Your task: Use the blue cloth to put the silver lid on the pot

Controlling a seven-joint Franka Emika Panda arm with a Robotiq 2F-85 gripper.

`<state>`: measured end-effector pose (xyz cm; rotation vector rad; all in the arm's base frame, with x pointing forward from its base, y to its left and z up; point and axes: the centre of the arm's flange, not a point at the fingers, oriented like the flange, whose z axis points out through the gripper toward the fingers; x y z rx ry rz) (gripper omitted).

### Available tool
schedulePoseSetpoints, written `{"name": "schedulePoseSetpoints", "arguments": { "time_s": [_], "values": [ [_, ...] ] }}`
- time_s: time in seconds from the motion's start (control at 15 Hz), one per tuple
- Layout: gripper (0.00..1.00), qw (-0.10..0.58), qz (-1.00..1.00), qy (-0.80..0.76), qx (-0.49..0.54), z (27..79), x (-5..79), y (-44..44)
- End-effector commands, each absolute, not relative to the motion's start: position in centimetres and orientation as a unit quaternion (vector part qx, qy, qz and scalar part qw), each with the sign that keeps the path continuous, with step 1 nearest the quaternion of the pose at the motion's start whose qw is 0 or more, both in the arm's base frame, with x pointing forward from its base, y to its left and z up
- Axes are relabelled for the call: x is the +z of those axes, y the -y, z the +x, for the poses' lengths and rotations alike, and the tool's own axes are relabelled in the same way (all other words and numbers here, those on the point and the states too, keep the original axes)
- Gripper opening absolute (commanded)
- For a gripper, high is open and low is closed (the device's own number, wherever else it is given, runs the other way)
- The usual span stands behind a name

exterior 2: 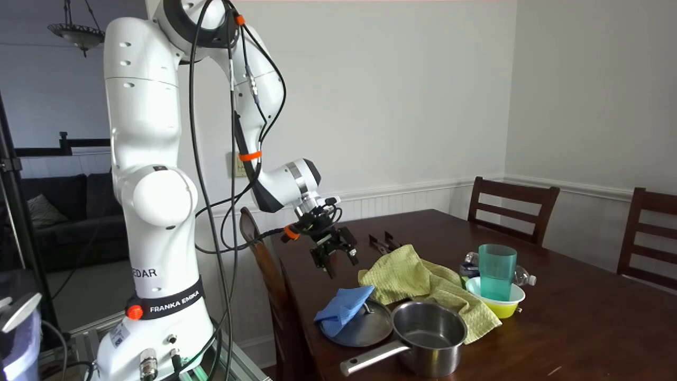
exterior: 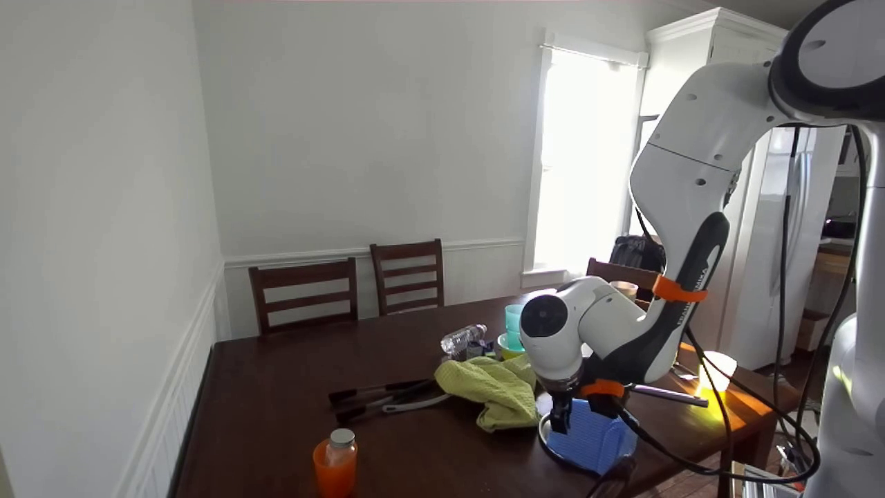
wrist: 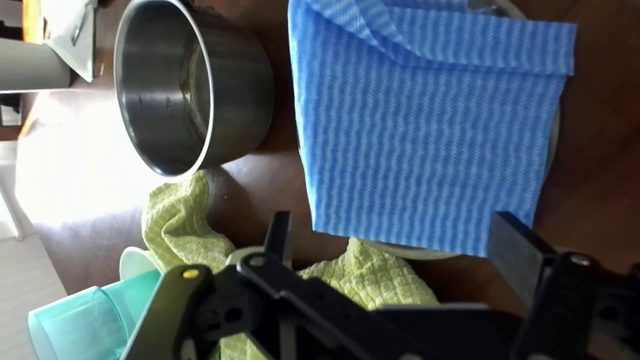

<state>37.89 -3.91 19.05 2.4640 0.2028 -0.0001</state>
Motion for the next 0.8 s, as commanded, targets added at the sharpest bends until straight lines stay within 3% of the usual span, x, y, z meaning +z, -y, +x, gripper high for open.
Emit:
{"name": "schedulePoseSetpoints", "arguments": {
  "time_s": [0.0,0.73],
  "values": [
    [1.0,0.319,0.946,-0.019,-0.05,38.1,15.9,6.8],
    [1.0,0.217,0.966,0.134,-0.043,37.7,12.0,14.1]
  ]
}}
